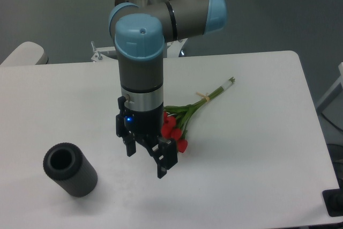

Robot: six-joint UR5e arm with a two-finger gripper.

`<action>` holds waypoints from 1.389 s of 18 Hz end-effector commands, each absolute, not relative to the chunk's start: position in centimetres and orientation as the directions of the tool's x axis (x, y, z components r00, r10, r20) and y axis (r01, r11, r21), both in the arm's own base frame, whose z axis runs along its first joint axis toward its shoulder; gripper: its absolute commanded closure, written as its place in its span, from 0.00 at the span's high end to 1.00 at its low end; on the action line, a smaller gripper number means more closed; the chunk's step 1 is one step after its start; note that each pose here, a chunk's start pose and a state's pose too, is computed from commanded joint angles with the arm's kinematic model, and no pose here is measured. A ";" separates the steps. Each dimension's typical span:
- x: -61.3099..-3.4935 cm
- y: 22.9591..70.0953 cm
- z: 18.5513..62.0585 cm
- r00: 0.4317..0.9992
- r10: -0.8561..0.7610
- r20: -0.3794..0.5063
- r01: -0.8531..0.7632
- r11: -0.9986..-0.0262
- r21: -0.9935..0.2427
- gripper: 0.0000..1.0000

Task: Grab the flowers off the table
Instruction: 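Move the gripper over the red tulip bunch and lower toward the stems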

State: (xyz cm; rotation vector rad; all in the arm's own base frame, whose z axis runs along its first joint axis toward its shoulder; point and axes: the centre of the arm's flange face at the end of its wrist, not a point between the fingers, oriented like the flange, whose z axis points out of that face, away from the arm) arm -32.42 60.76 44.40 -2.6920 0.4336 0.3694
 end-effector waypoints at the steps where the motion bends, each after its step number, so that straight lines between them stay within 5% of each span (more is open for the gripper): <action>1: -32.5 60.8 44.4 0.917 -0.244 -0.317 -0.348 -0.877 -0.330 1.00; 13: -35.5 58.7 43.4 0.929 -0.221 -0.298 -0.308 -0.907 -0.288 1.00; 25: -37.9 54.0 36.8 0.948 -0.254 -0.193 -0.250 -0.967 0.045 1.00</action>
